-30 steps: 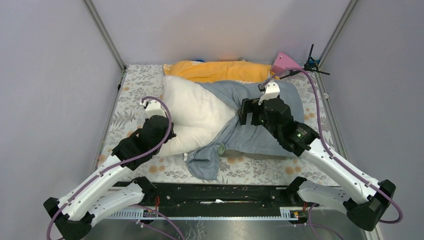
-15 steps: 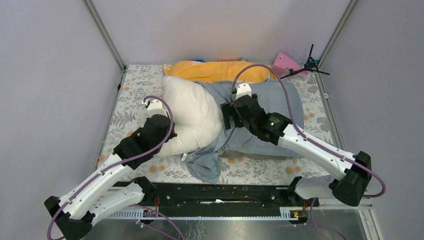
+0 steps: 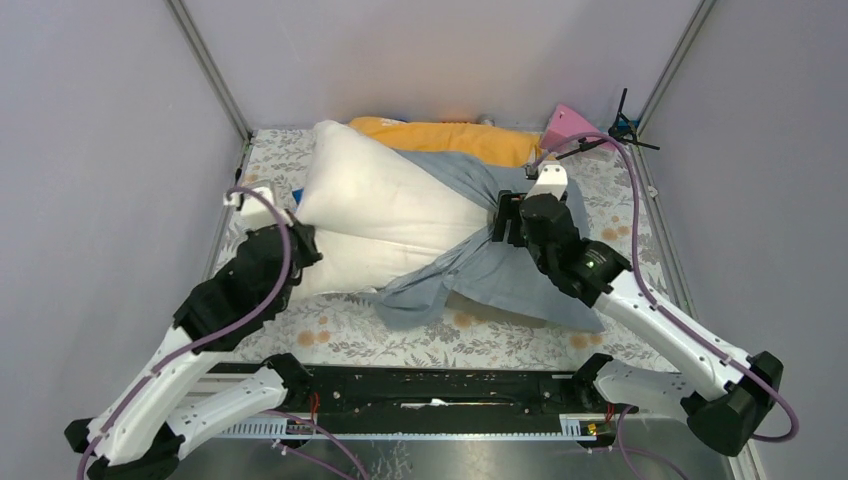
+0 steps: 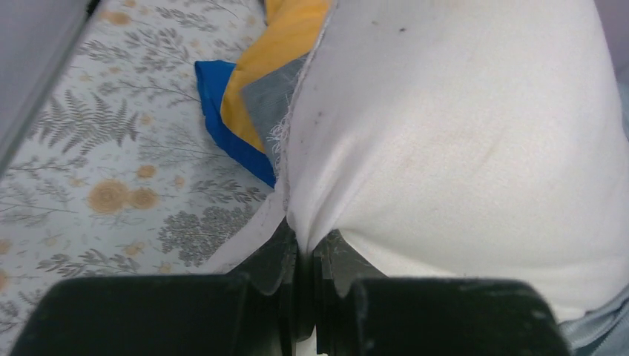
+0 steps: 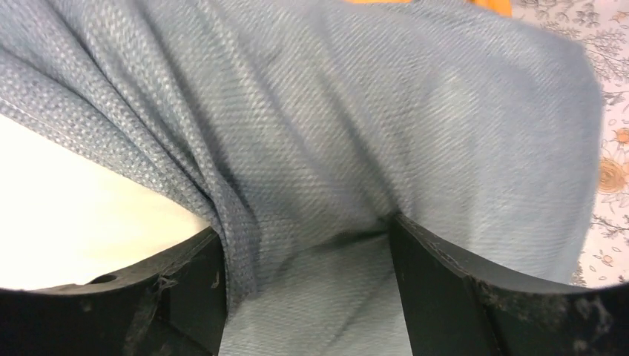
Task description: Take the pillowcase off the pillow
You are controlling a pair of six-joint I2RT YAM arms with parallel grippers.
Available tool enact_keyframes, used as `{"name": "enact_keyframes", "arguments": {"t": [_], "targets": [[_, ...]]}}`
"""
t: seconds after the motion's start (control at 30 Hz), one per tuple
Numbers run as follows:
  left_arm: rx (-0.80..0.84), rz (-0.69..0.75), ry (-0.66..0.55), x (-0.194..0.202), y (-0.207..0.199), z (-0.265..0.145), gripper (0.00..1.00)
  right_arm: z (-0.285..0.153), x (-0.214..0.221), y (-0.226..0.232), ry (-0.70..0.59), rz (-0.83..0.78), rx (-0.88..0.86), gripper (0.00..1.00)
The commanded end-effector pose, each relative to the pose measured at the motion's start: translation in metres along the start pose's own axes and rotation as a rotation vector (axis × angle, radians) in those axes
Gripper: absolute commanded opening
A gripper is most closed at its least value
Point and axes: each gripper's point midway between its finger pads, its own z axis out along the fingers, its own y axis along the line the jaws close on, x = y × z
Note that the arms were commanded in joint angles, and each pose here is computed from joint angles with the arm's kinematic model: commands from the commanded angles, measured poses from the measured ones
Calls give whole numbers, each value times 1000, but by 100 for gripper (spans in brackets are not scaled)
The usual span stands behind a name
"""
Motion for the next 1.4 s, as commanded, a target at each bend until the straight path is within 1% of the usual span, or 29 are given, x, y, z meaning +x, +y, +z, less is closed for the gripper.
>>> {"name": "enact_keyframes", "arguments": {"t": [0.0,0.07,0.1,0.2,0.27,0.33,0.47,0.53,0.57,0.63,0.67,0.7,0.73,0.77,0.8,0.9,0.97,1.07,1.17,1.27,1.37], "targets": [[-319,-114,-322,-73,86,-45,0,-9,-4,-37,-32,4,127,74],[-230,-113,-285,-61,69,-35,0,-14,-12,-33,-53,13,96,66],[-179,-105,-258,-53,58,-28,0,-16,-16,-30,-62,18,77,59],[-31,-64,-157,-27,21,-8,0,-22,-27,-17,-87,30,-6,33],[12,-22,-88,-10,5,4,0,-27,-32,-9,-99,36,-56,16],[29,31,-24,5,-6,14,0,-30,-38,-8,-111,45,-68,1],[33,126,88,33,-17,30,0,-35,-45,-7,-137,54,-83,0],[29,153,122,41,-19,35,0,-38,-46,-2,-150,64,-123,0],[25,159,129,43,-19,36,3,-38,-46,2,-154,68,-145,0],[12,161,124,41,-17,36,19,-38,-43,8,-150,73,-183,0],[8,157,116,38,-16,35,36,-38,-41,12,-144,72,-199,0],[1,148,103,34,-15,34,58,-36,-38,14,-134,68,-210,0],[-6,136,89,29,-13,32,72,-35,-35,17,-125,63,-224,0],[-11,119,73,23,-12,29,80,-34,-32,19,-113,60,-234,0],[-15,105,58,18,-11,27,85,-33,-30,21,-104,59,-242,0],[5,50,12,2,-13,19,90,-31,-21,27,-83,60,-273,0],[63,11,-7,-6,-24,16,91,-29,-17,28,-72,72,-279,0],[205,-33,-1,-8,-54,14,95,-28,-11,33,-58,83,-302,0],[335,-37,43,-1,-88,18,99,-27,-7,35,-48,86,-311,0],[330,-22,74,7,-100,32,99,-27,-3,35,-38,89,-314,0],[283,40,115,23,-107,51,99,-26,4,34,-24,87,-316,2]]}}
